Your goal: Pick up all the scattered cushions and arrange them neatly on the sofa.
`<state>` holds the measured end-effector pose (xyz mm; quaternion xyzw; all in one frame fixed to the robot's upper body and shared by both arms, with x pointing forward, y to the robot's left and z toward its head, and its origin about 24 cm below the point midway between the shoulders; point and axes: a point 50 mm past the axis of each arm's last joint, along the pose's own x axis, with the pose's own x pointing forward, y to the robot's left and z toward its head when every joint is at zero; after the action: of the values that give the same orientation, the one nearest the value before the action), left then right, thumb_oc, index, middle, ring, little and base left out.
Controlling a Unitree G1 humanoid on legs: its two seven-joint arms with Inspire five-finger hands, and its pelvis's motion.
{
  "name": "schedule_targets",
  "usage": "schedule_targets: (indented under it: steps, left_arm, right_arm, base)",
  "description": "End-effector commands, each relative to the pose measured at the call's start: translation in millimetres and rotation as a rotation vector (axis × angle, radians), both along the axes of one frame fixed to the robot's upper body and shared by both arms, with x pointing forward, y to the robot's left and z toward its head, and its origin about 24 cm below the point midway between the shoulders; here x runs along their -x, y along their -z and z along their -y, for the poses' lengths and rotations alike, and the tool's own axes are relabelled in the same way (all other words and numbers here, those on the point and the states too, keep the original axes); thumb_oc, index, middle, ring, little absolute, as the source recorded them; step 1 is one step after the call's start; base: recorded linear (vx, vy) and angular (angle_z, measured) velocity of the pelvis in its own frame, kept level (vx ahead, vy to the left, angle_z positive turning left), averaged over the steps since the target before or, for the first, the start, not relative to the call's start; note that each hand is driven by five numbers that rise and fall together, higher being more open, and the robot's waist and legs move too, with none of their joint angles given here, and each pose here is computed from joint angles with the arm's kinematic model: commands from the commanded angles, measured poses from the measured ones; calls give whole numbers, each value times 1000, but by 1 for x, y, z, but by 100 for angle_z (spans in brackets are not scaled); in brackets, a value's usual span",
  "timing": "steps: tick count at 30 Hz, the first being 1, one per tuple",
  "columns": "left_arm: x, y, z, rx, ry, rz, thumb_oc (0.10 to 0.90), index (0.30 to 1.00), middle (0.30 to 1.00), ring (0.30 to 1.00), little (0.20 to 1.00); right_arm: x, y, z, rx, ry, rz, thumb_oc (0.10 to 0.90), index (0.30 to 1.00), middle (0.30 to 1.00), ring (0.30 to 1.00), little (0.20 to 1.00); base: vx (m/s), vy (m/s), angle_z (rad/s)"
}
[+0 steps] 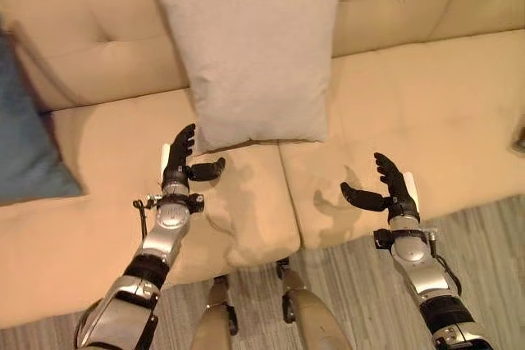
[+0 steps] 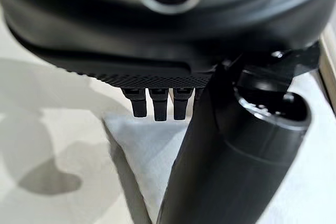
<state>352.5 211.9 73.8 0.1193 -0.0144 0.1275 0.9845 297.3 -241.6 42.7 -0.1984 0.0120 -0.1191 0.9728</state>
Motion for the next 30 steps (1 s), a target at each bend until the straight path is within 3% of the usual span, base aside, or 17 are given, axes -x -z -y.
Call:
schedule_targets:
  steps: [1,6,7,8,11,16,20,21,22,27,30]
  left_arm:
    - [-9,-39,-23,-66,-79,152,800,900,900,900,900]
    - [-20,-56,-21,-72,-79,172,800,900,900,900,900]
    - [-22,-58,-19,-66,-74,178,616,625,625,625,625]
    - [-25,-62,-10,-51,-53,194,400,300,300,300,300]
    - [-26,-63,-1,-35,-28,206,400,300,300,300,300]
    - [-27,-67,42,42,82,261,400,300,300,300,300]
    - [-29,-73,54,31,116,282,400,300,300,300,300]
    - [-29,-75,57,27,124,287,464,396,396,396,396]
    - [-30,-77,56,3,123,286,800,900,900,900,900]
    - [-33,-78,36,-69,65,264,800,900,900,900,900]
    - [-30,-72,6,-72,-23,228,800,900,900,900,900]
  right_arm:
    - [-3,-28,2,-58,-20,172,800,900,900,900,900]
    - [-3,-37,-6,-102,-51,227,800,900,900,900,900]
    - [-3,-39,-6,-109,-52,234,800,900,900,900,900]
    - [-3,-40,-8,-119,-55,246,800,900,900,900,900]
    - [-4,-41,-11,-128,-59,252,800,900,900,900,900]
    - [-5,-40,-20,-159,-82,271,800,900,900,900,900]
    - [-5,-43,-23,-161,-96,289,800,900,900,900,900]
    - [-5,-44,-23,-157,-101,297,800,900,900,900,900]
    - [-4,-45,-23,-155,-109,300,800,900,900,900,900]
    - [-2,-45,-20,-139,-123,295,800,900,900,900,900]
    - [4,-40,-14,-143,-109,276,800,900,900,900,900]
  base:
    - [-2,75,-16]
    - [11,65,-24]
    - [26,69,-9]
    - [27,66,-3]
    - [12,20,1]
    - [10,2,0]
    - [-5,-10,0]
    - [-30,-47,0]
    - [-29,-43,0]
    - [-13,-18,-1]
    - [-21,-37,-2]
